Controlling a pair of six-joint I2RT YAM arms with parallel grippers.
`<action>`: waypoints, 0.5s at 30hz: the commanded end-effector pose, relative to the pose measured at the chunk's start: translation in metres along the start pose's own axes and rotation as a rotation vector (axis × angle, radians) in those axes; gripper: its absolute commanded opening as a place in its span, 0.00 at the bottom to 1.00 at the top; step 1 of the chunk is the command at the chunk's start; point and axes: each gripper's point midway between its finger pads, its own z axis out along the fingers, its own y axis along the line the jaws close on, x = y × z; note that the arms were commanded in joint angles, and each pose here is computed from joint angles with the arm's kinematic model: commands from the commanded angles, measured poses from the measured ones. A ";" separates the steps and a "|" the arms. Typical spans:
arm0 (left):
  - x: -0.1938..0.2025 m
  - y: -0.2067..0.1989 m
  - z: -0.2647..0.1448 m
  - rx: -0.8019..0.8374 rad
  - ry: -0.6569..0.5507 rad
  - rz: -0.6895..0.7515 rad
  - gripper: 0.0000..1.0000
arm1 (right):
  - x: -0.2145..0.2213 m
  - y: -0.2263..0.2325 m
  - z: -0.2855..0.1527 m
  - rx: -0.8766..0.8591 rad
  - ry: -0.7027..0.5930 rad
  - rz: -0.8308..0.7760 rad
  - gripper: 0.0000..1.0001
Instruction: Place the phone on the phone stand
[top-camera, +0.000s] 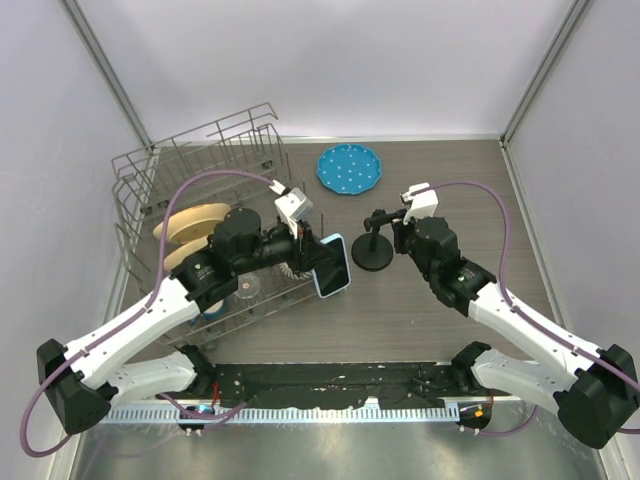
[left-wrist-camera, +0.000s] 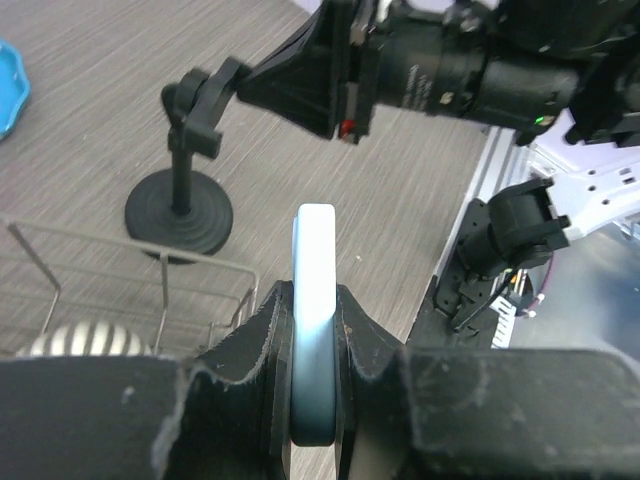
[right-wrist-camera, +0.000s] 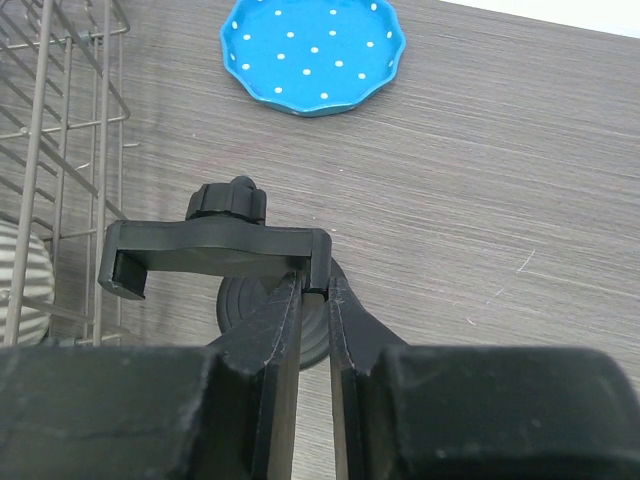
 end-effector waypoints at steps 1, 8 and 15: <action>-0.064 -0.045 -0.002 0.199 -0.144 0.150 0.00 | -0.037 0.014 0.000 -0.096 -0.106 -0.008 0.01; -0.067 -0.090 0.013 0.592 -0.138 0.433 0.00 | -0.030 0.026 0.007 -0.250 -0.068 -0.021 0.01; -0.082 -0.061 0.065 0.626 -0.100 0.531 0.00 | -0.029 0.024 0.013 -0.355 -0.027 0.006 0.01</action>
